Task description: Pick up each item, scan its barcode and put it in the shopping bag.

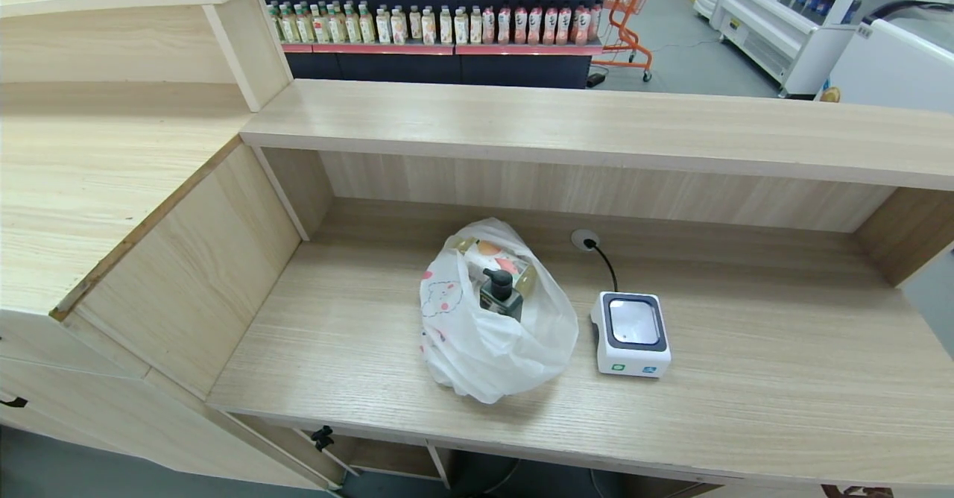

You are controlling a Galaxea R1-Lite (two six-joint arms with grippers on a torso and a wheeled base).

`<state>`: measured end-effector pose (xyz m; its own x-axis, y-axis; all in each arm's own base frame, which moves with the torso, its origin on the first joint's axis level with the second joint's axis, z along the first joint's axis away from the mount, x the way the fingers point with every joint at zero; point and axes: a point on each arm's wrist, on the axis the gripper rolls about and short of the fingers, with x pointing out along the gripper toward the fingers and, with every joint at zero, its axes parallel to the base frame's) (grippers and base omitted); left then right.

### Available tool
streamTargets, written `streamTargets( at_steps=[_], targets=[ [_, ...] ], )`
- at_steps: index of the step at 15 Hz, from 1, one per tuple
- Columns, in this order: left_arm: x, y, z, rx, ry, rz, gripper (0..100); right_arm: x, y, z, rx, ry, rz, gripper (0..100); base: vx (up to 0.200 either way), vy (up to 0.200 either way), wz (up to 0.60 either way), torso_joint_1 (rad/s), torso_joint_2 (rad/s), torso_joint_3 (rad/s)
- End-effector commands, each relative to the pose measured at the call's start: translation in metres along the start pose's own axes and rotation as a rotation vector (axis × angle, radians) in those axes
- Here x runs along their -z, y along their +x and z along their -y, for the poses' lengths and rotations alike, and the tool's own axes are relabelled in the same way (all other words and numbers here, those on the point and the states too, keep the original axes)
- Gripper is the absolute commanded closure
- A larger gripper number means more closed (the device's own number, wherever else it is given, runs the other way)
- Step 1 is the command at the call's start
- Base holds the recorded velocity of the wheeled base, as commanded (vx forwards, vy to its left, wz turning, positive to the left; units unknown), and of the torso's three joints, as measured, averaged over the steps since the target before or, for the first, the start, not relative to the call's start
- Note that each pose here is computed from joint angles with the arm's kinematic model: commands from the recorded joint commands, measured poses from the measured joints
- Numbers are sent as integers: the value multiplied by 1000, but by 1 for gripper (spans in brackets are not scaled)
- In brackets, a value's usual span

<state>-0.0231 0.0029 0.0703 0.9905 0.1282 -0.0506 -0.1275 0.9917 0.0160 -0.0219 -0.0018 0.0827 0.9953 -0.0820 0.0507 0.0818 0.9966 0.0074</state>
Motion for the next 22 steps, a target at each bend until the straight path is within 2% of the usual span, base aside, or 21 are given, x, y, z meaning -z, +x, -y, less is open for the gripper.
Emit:
streamTargets(
  at_steps=[1,2,11,13,18,22],
  targets=[
    [0,0,0,0,0,0,0,0,-1,0,-1,-2,15,0,0,0,0,0,0,0],
    [0,0,0,0,0,0,0,0,-1,0,-2,-17,15,100,0,0,0,0,0,0],
    [0,0,0,1,-2,0,0,4,-1,0,1,55,-25,100,0,0,0,0,0,0],
    [0,0,0,1,9,0,0,4,-1,0,1,55,-25,100,0,-200,0,2,5,5],
    [0,0,0,1,7,0,0,4,-1,0,1,55,-25,100,0,-200,0,4,2,0],
    [0,1,0,1,6,-12,0,4,-1,0,1,55,-25,100,50,0,0,1,-1,-1]
  ],
)
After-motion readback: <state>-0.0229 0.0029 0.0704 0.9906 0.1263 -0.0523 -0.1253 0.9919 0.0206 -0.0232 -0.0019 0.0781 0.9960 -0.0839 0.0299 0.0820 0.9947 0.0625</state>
